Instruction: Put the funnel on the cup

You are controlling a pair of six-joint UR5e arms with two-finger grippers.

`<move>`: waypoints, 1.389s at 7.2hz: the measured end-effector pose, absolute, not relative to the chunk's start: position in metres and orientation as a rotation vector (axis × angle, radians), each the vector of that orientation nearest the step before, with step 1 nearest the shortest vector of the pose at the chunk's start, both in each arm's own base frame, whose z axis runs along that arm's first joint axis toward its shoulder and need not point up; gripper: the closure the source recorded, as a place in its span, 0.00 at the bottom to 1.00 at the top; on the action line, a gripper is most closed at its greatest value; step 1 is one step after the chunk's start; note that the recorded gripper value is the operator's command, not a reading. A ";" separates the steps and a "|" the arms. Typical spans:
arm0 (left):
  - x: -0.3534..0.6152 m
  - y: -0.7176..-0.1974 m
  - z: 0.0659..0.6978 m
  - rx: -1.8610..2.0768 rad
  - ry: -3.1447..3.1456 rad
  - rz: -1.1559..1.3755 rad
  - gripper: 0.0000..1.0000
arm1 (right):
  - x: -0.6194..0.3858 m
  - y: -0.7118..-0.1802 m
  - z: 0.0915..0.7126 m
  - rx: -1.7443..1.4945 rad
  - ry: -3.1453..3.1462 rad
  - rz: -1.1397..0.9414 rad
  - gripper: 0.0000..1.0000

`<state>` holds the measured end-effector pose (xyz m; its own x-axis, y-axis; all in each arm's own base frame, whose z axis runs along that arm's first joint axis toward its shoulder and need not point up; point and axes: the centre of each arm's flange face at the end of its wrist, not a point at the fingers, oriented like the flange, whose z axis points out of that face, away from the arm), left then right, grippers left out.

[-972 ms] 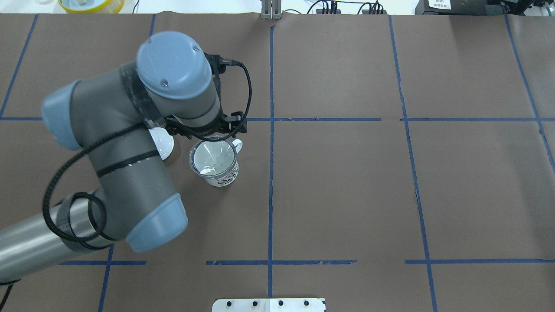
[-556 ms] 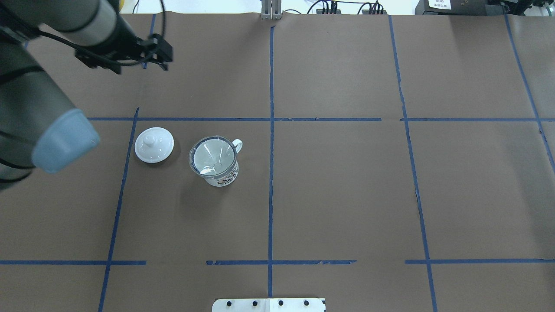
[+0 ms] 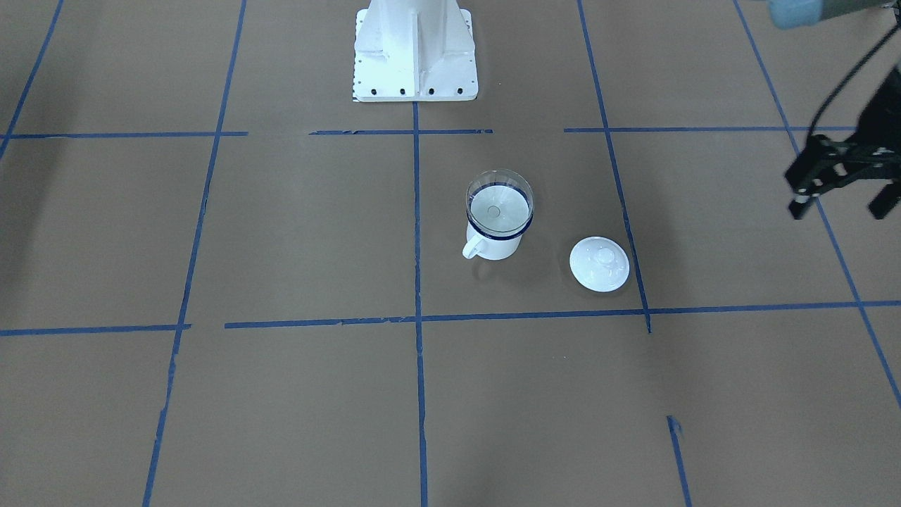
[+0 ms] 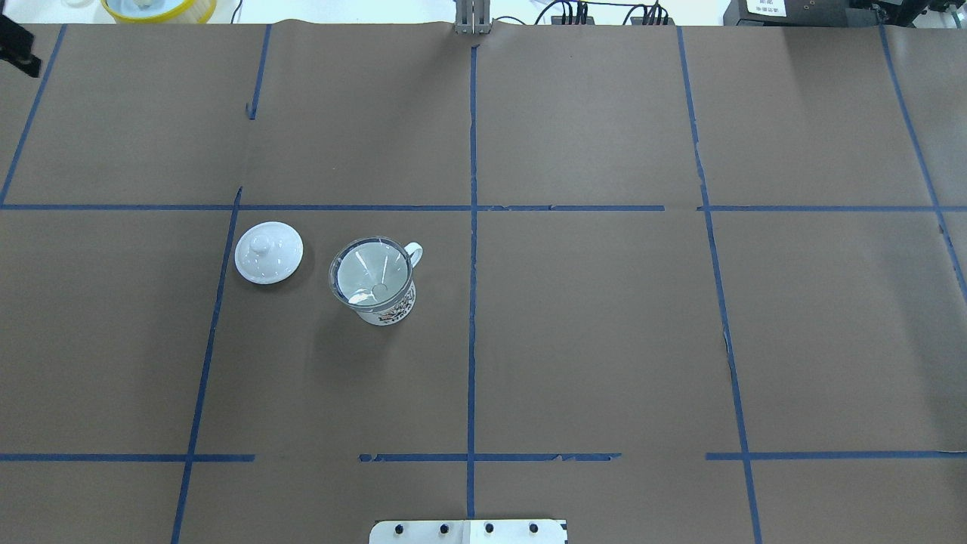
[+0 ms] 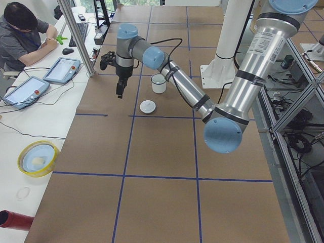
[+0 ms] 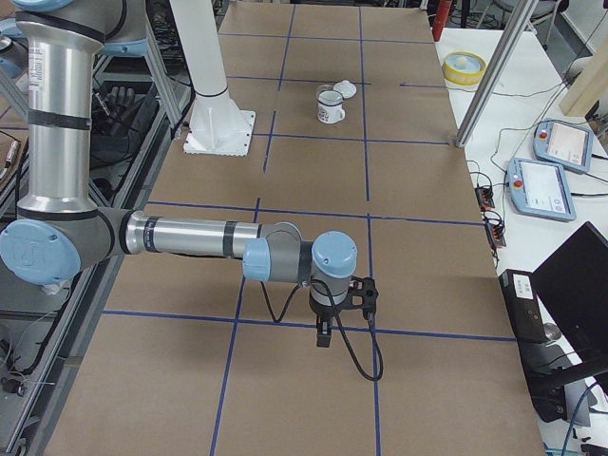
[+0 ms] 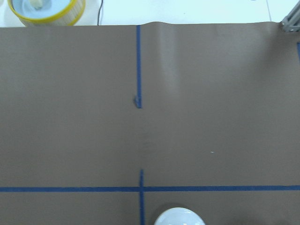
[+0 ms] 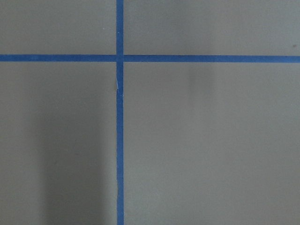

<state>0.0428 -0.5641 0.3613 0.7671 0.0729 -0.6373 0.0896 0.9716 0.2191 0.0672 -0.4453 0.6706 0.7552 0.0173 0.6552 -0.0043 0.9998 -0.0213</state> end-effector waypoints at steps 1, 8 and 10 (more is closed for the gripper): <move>-0.008 -0.553 0.428 0.207 0.686 0.013 0.00 | 0.067 -0.445 0.670 -0.018 -0.715 0.012 0.00; -0.078 -0.489 0.655 0.073 0.725 0.032 0.00 | 0.067 -0.445 0.671 -0.019 -0.715 0.012 0.00; -0.078 -0.490 0.653 0.076 0.730 0.033 0.00 | 0.067 -0.445 0.670 -0.018 -0.715 0.011 0.00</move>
